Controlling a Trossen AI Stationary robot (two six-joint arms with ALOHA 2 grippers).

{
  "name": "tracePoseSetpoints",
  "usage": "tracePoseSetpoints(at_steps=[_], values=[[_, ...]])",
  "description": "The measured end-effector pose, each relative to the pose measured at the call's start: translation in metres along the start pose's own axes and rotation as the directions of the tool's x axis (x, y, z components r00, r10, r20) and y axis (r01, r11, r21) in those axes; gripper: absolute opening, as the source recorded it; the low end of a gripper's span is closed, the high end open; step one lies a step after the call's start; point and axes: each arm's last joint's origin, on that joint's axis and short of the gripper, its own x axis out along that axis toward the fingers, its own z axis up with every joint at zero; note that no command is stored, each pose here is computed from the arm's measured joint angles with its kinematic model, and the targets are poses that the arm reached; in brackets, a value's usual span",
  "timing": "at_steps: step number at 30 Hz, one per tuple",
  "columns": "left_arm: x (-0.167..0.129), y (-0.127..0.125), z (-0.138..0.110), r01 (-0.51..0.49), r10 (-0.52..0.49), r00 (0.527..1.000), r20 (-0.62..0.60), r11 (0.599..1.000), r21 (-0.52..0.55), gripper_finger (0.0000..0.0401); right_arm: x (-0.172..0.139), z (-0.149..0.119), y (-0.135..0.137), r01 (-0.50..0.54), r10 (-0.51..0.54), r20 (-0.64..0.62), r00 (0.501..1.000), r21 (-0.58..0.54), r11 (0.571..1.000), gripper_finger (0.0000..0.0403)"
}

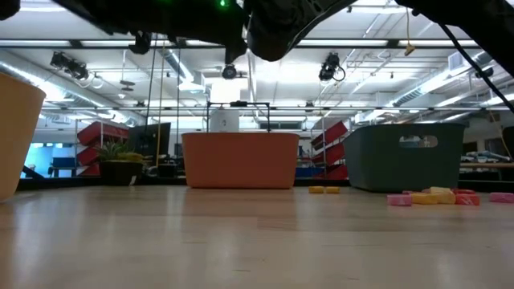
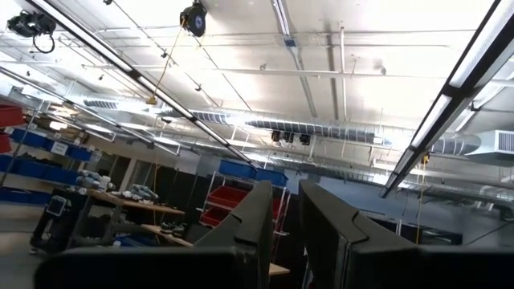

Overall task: Sort candy
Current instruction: Put the top orange candy into the yellow bin

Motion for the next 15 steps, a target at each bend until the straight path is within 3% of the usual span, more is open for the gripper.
tracePoseSetpoints(at_steps=[15], values=[[0.0,0.003,0.009,-0.018,0.023,0.997,0.076,0.998,-0.066,0.0067,0.003,0.023,0.0,-0.055,0.073,0.152,0.986,-0.123,0.991,0.0024]])
